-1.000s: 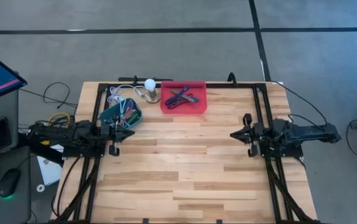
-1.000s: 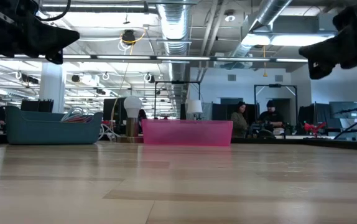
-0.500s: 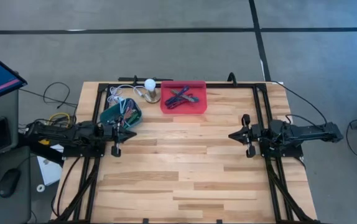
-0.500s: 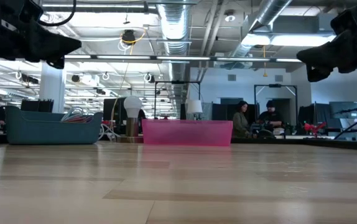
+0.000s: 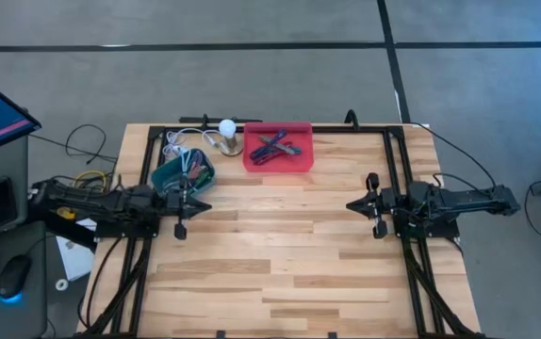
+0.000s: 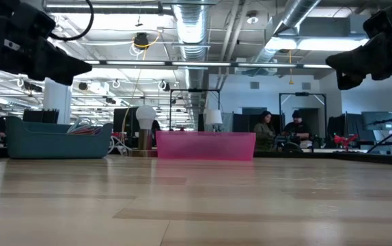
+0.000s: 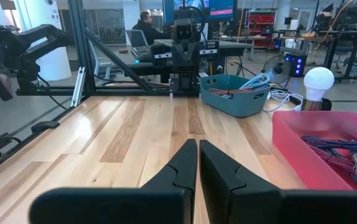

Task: Pick & Place USB Port
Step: Return to Home Position

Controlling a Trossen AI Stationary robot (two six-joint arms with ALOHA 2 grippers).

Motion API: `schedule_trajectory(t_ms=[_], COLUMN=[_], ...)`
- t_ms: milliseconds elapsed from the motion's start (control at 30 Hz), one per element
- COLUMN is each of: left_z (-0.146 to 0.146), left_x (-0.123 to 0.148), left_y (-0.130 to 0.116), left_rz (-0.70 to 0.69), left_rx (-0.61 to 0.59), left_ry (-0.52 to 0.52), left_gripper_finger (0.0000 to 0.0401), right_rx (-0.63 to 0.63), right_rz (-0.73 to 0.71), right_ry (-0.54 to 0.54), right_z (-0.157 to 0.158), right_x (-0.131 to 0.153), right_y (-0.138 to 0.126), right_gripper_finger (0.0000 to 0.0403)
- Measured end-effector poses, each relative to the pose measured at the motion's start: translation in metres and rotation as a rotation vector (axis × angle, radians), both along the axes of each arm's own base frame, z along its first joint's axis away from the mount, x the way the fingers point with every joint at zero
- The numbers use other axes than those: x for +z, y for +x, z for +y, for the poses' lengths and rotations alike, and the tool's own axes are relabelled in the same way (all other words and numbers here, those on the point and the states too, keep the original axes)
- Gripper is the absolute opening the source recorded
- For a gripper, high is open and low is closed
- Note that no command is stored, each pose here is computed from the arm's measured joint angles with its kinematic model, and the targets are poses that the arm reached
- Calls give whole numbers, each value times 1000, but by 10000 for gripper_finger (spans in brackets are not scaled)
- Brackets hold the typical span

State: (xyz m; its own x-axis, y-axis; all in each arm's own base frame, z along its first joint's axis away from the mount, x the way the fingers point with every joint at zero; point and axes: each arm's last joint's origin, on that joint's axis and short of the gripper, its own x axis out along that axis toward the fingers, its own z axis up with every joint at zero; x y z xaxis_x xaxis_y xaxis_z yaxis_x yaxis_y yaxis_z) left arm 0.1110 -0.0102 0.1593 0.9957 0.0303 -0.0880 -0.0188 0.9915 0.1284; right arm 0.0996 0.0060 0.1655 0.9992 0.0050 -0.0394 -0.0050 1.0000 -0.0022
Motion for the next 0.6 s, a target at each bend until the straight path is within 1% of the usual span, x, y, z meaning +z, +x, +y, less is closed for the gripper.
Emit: schedule_trajectory(t_ms=[333,600], left_z=[0,0], left_x=[-4,-4], left_y=[3,3], left_rz=[45,45], left_rx=[0,-1], left_ry=[6,6], left_gripper_finger=[12,11], right_rx=[0,0], right_rz=[0,0], right_ry=[0,0], right_z=[0,0], right_x=[0,0], right_y=[0,0], right_gripper_finger=[11,10])
